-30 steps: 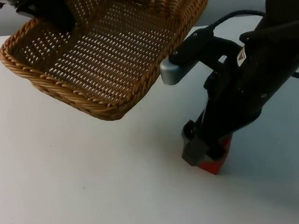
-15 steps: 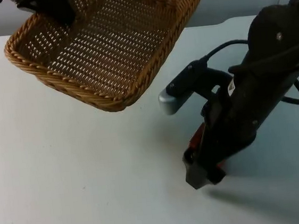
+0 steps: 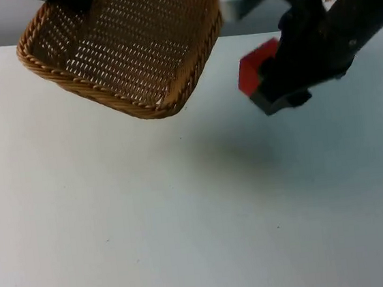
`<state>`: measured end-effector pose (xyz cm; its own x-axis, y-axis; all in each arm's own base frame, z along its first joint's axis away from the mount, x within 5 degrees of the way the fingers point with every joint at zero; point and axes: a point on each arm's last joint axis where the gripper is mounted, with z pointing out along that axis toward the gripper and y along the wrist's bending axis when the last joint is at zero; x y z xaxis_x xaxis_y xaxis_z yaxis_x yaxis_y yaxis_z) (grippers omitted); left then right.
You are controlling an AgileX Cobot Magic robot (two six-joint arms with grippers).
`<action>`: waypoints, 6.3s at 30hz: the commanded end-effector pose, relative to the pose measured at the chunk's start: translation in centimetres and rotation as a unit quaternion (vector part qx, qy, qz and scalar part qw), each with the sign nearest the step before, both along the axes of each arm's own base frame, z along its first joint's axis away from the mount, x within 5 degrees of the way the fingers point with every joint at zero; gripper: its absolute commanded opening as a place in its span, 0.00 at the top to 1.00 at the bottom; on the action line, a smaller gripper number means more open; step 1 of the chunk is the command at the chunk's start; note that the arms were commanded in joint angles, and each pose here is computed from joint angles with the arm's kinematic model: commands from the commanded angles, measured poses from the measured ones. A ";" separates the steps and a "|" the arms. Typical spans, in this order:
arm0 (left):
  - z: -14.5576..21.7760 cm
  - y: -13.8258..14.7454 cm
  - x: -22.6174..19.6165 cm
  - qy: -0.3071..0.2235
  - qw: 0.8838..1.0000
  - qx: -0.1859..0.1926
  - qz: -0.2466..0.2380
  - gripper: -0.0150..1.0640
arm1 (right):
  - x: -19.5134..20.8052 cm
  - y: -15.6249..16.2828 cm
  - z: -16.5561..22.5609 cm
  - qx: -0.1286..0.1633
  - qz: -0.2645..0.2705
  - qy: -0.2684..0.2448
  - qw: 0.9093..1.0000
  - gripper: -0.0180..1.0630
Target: Pick up the basket with the left hand and place the cube into the basket with the right hand.
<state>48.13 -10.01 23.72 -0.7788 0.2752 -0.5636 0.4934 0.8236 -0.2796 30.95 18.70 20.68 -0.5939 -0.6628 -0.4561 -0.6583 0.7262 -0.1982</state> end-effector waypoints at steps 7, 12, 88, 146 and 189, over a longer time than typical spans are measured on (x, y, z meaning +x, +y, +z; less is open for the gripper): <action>1.1 -0.1 0.4 -0.037 0.999 -0.022 0.025 0.99 | -1.3 -1.2 6.0 0.034 -0.024 -0.035 0.999 0.99; 1.2 -0.1 0.5 -0.040 0.999 -0.022 0.027 0.99 | -1.8 -1.1 6.7 0.045 -0.021 -0.038 0.998 0.99; -0.5 -0.9 -2.2 0.168 0.984 -0.060 0.018 0.99 | 0.8 7.8 3.6 0.151 0.100 -0.059 0.982 0.01; -6.7 -1.3 -1.1 0.251 0.964 -0.080 0.047 0.99 | -6.8 -18.6 29.9 -0.038 -0.335 -0.248 0.908 0.98; -6.3 -1.7 2.7 0.053 0.994 -0.051 -0.077 0.30 | -6.7 -18.2 29.9 -0.018 -0.322 -0.251 0.913 0.98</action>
